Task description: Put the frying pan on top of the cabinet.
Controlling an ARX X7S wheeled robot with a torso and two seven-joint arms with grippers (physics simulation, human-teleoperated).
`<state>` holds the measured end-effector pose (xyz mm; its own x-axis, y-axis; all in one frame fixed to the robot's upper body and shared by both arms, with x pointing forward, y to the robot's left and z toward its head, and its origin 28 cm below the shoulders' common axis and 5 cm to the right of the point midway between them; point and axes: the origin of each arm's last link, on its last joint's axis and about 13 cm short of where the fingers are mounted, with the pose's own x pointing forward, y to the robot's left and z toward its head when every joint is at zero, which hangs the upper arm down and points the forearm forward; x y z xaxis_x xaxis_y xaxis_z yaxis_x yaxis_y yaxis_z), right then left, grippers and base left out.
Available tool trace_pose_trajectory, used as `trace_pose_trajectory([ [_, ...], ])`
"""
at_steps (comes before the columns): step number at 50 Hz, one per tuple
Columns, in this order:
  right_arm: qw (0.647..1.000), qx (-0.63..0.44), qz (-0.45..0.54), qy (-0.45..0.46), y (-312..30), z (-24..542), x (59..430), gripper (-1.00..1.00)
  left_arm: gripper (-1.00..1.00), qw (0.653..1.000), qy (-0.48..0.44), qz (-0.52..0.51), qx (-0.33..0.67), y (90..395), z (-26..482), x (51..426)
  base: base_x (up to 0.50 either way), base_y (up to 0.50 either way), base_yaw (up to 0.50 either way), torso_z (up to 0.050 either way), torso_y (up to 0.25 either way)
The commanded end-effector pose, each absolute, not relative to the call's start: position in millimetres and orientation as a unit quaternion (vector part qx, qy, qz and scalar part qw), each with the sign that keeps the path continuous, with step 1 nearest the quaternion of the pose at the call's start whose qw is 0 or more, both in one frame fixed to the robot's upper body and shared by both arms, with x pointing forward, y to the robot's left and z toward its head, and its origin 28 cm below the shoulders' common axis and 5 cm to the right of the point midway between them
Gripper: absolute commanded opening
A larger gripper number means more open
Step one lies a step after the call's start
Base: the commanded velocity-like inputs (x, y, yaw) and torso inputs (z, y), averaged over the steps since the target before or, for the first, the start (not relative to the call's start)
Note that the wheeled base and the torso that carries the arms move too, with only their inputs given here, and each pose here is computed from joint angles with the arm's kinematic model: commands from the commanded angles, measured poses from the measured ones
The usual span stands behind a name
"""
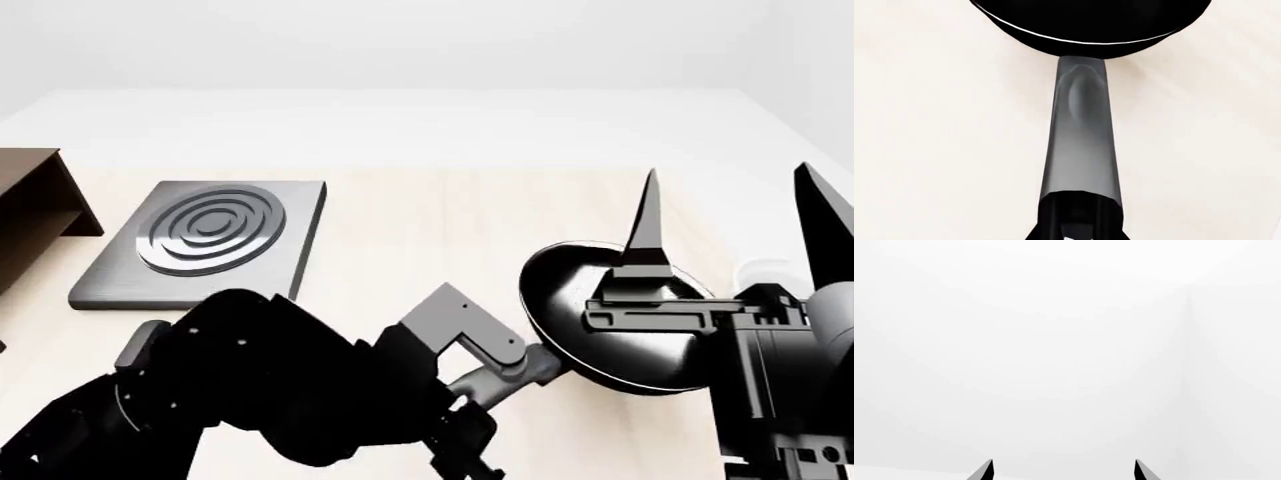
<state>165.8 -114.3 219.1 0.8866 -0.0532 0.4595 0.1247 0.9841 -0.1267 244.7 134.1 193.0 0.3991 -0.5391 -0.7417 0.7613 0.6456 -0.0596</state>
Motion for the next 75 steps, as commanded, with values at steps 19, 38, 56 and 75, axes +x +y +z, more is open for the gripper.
trace_pose_trajectory([
  [19, 0.968, -0.077, -0.043, -0.235, -113.4, 221.0, 167.4, 1.00, -1.00, 0.928, 0.282, -0.229, 0.085, 200.4, 258.4, 293.4, 0.00, 0.00, 0.00, 0.000, 0.002],
  [38, 0.968, -0.078, -0.041, -0.235, -113.0, 222.4, 168.7, 1.00, -1.00, 0.972, 0.232, -0.008, -0.046, 270.7, 320.0, 367.9, 0.00, 0.00, 0.00, 0.000, 0.002],
  [56, 0.968, -0.079, -0.033, -0.235, -110.4, 222.8, 168.8, 1.00, -1.00, 0.955, 0.186, 0.208, -0.097, 324.9, 333.1, 395.8, 0.00, 0.00, 0.00, 0.001, 0.002],
  [75, 0.968, -0.080, -0.030, -0.235, -108.9, 224.0, 168.5, 1.00, -1.00, 0.894, 0.200, 0.375, -0.139, 364.6, 312.9, 386.9, 0.00, 0.00, 0.00, 0.000, 0.001],
])
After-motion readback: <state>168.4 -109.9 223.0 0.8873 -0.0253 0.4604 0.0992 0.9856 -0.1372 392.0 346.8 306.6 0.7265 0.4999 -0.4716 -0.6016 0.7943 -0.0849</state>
